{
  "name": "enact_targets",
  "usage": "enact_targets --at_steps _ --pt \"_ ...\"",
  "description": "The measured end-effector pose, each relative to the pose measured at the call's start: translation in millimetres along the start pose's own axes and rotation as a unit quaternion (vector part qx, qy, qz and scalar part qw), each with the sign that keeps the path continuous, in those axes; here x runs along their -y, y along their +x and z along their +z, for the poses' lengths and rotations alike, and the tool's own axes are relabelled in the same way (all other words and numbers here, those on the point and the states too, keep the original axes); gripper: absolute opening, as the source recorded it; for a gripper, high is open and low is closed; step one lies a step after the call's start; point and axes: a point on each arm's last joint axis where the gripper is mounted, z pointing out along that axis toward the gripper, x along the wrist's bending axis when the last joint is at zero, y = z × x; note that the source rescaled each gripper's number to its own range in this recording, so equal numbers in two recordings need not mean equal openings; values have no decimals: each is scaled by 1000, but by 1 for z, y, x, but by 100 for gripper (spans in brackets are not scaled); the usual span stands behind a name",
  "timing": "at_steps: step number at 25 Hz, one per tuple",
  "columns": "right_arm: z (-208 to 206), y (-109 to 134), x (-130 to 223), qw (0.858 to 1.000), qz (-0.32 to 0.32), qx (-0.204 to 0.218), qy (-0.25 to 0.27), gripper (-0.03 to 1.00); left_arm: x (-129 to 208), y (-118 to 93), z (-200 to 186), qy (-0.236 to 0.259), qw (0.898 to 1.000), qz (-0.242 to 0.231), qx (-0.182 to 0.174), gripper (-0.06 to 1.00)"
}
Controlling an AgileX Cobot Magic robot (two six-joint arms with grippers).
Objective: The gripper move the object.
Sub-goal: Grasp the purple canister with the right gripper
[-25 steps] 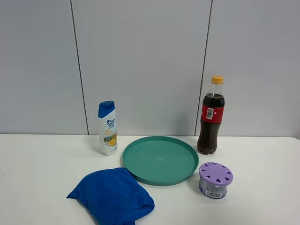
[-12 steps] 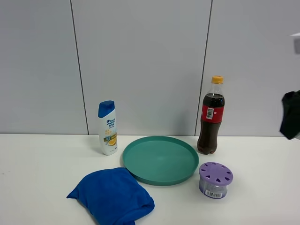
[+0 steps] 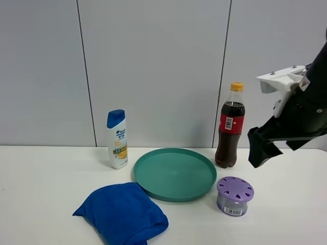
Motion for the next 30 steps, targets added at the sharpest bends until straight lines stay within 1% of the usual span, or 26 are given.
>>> enact_targets --at_steps 3,4,8,11,14,22,28,30 --pt "13 13 -5 1000 -14 -22 -6 74 0 0 0 0 1000 0 0 100" --pt "17 17 -5 999 -18 -29 -4 75 0 0 0 0 1000 0 0 100" --pt "35 23 -3 999 -32 -39 19 94 0 0 0 0 1000 0 0 100" --pt "48 25 -1 998 -46 -41 33 99 0 0 0 0 1000 0 0 100" --pt "56 26 -2 997 -50 -42 27 99 0 0 0 0 1000 0 0 100" --pt "89 32 2 996 -56 -48 40 100 0 0 0 0 1000 0 0 100" --pt "96 33 -3 997 -56 -46 7 100 0 0 0 0 1000 0 0 100" --pt "101 34 -2 997 -56 -47 5 100 0 0 0 0 1000 0 0 100"
